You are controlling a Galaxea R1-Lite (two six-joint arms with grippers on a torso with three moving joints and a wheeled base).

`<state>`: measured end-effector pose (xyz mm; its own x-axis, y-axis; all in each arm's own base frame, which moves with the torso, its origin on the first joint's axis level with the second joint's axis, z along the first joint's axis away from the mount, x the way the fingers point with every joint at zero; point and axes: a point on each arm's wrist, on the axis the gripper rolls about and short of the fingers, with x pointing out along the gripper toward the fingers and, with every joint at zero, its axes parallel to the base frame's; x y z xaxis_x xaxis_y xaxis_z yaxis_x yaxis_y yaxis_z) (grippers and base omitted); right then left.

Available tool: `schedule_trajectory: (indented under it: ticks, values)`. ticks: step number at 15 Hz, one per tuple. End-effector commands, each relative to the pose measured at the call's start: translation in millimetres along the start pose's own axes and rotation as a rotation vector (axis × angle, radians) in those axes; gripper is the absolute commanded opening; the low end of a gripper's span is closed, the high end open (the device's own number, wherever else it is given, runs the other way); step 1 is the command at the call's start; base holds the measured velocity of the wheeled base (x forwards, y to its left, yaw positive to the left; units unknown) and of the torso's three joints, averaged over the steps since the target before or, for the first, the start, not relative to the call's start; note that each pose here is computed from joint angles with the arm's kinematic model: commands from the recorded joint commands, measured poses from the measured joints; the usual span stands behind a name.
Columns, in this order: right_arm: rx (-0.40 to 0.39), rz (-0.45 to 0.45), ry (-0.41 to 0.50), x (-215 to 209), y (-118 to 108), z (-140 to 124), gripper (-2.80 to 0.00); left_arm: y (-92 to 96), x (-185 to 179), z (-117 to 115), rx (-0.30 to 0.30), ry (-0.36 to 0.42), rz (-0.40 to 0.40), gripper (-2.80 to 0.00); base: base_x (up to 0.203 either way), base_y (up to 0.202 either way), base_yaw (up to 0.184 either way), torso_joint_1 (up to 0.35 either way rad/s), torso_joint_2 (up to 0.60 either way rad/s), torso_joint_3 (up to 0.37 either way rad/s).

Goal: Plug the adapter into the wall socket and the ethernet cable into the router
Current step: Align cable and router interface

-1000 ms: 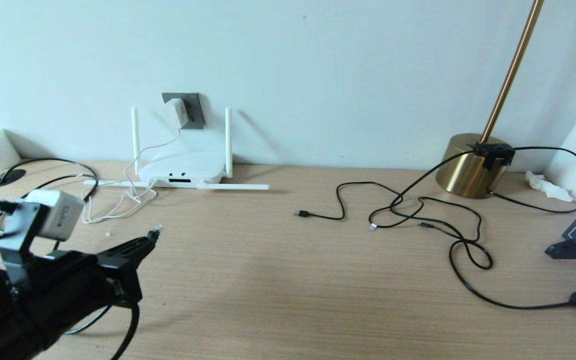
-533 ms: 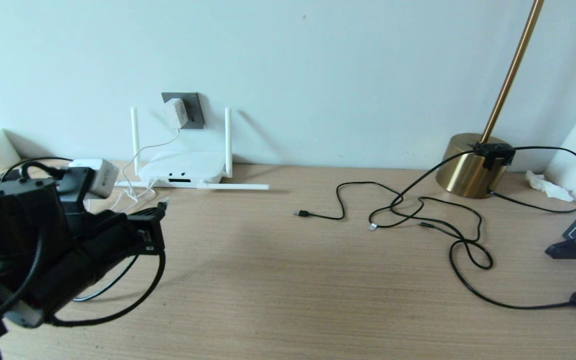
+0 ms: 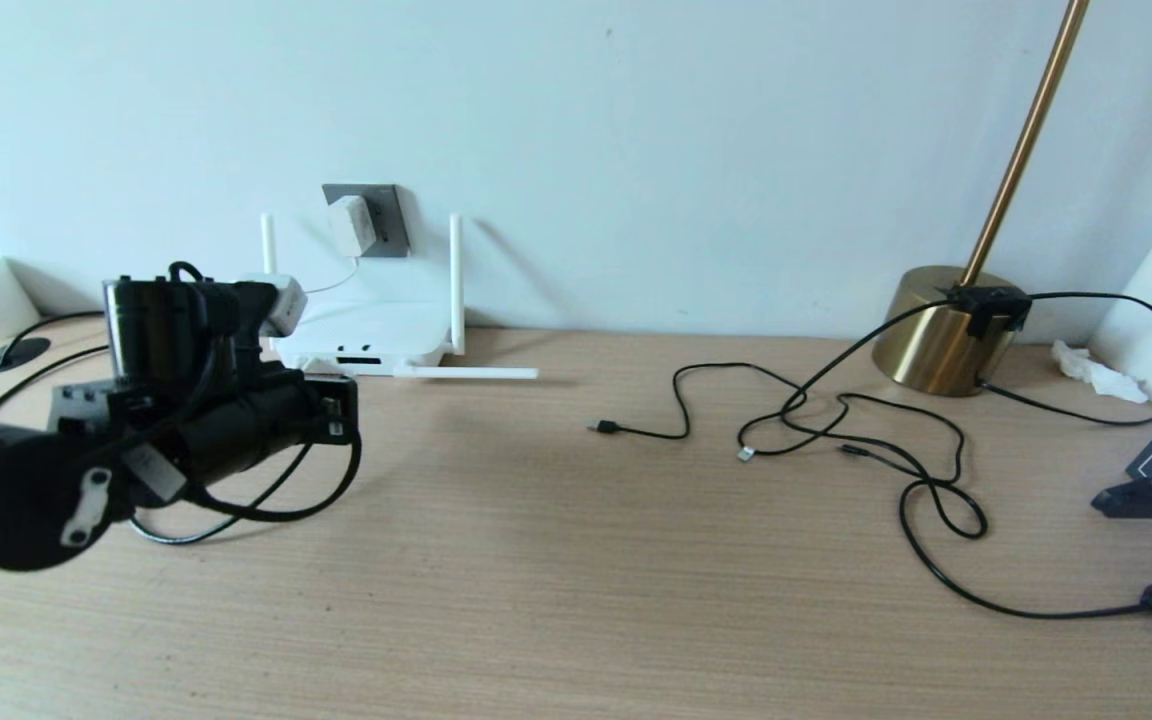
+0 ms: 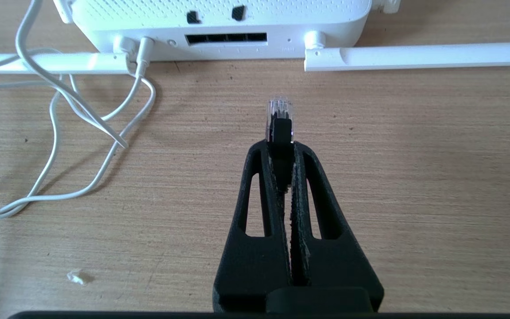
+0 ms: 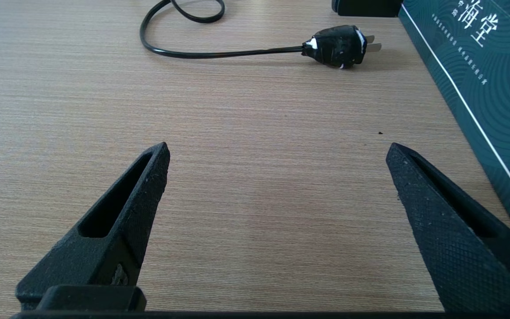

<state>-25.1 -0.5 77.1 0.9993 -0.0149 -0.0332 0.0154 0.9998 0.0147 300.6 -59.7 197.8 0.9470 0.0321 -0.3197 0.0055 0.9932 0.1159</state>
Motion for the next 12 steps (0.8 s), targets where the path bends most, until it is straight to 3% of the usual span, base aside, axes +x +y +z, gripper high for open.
schedule_trajectory:
  ticks: [1,7,12]
  values:
    - [0.000,0.000,0.002,0.1,0.0,0.0,0.00,2.1,-3.3,15.4,0.001,0.133,-0.003,-2.80,0.000,0.000,0.000,0.000,0.00,0.000]
    - [0.000,0.001,0.002,0.1,0.0,0.0,0.00,2.3,-1.4,25.1,-0.021,0.257,-0.001,-2.80,0.000,0.000,0.000,0.000,0.00,0.000]
    - [0.000,0.000,0.002,0.1,0.0,0.0,0.00,-1.5,18.1,32.0,-0.029,0.266,0.026,-2.80,0.000,0.000,0.000,0.000,0.00,0.000]
